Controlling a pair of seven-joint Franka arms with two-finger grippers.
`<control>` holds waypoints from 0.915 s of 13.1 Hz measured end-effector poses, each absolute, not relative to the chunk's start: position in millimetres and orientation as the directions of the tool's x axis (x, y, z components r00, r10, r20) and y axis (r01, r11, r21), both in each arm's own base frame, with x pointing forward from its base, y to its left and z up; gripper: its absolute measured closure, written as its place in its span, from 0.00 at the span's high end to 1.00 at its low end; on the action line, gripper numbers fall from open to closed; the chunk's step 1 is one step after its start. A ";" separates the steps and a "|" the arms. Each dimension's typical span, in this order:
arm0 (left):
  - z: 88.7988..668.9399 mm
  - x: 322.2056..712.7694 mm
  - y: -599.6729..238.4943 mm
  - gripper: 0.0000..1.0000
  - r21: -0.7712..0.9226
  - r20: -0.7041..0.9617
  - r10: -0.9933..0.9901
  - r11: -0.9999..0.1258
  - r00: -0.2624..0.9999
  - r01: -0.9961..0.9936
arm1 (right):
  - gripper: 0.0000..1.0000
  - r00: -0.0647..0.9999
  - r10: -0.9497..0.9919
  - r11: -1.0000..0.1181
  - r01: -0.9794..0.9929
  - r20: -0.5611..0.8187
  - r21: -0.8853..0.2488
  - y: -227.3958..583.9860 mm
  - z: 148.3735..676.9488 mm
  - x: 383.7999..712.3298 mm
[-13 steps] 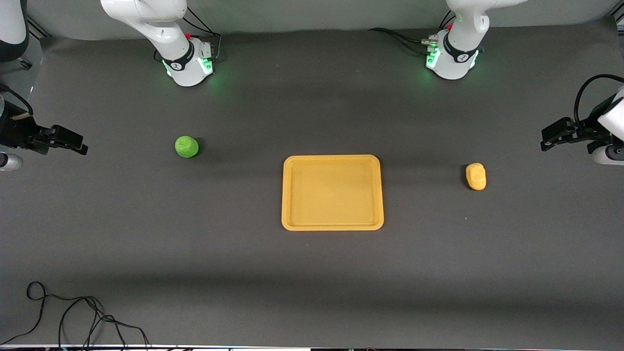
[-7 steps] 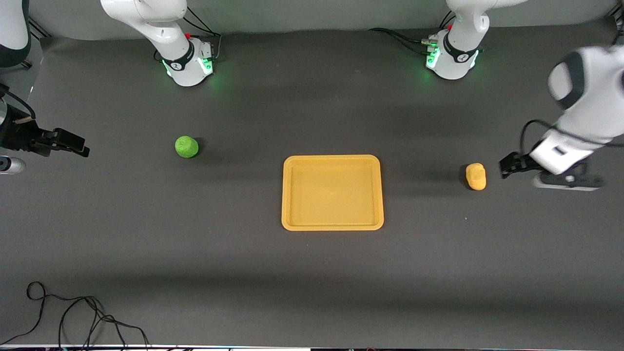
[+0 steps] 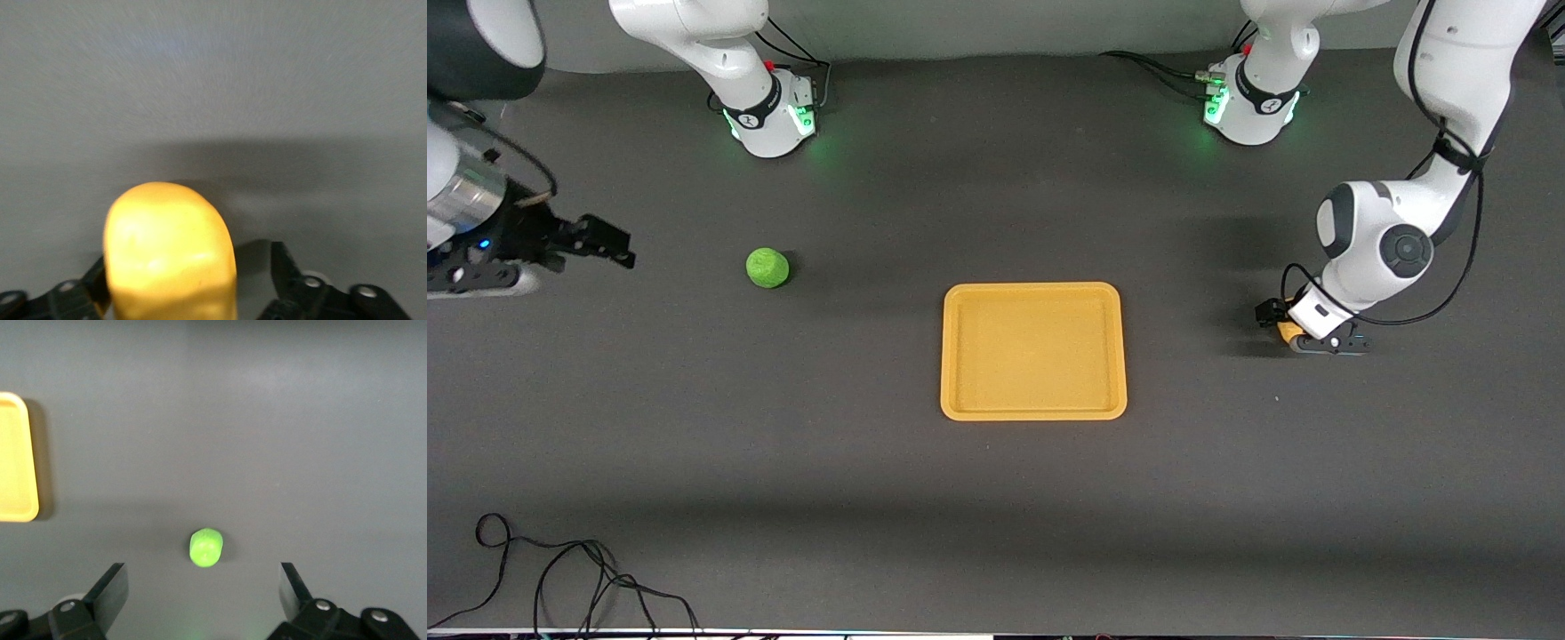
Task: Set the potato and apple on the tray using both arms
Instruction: 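Lower the left gripper onto the yellow potato and grasp it, then carry the potato to the tray while the right gripper reaches the apple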
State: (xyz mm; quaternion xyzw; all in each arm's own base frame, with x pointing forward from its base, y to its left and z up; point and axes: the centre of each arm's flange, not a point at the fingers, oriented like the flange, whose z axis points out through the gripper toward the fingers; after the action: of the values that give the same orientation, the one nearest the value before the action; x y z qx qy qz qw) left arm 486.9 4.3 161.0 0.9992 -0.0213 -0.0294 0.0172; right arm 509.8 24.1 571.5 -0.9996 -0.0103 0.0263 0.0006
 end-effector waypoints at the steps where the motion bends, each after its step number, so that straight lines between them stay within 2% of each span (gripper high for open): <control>1: 163.4 489.5 4.4 0.77 0.035 -0.053 -0.043 -0.999 0.998 -0.041 | 1.00 0.998 0.034 -0.999 0.034 -0.049 -0.002 30.6 569.0 485.0; 2: 169.5 492.7 4.6 0.64 0.034 -0.055 -0.043 -0.999 0.998 -0.041 | 1.00 0.998 0.047 -0.999 0.047 -0.045 -0.002 35.4 565.4 459.2; 4: 189.8 501.7 5.2 0.52 0.031 -0.106 -0.042 -0.999 0.994 -0.039 | 1.00 0.998 0.058 -0.998 0.058 -0.038 -0.003 38.5 556.3 410.0; 7: 253.9 528.9 -9.1 0.49 0.020 -0.178 -0.025 -1.000 0.984 -0.022 | 1.00 0.997 0.058 -0.998 0.058 -0.057 -0.003 34.8 545.5 369.5; 10: 304.8 554.8 -90.1 0.49 0.025 -0.136 0.001 -1.000 0.991 0.005 | 1.00 0.996 0.057 -0.998 0.057 -0.068 -0.002 34.5 527.1 365.7; 12: 309.4 556.9 -180.0 0.49 0.119 -0.112 -0.010 -0.993 0.994 0.004 | 1.00 0.997 0.056 -0.998 0.056 -0.055 -0.003 34.8 492.8 367.7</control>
State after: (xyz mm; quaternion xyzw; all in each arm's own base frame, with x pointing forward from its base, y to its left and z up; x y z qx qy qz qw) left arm 556.9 -180.0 309.4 0.9966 -0.0014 -0.0564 0.0598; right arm 367.7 34.8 492.8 -0.9992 -0.0282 0.0273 0.0008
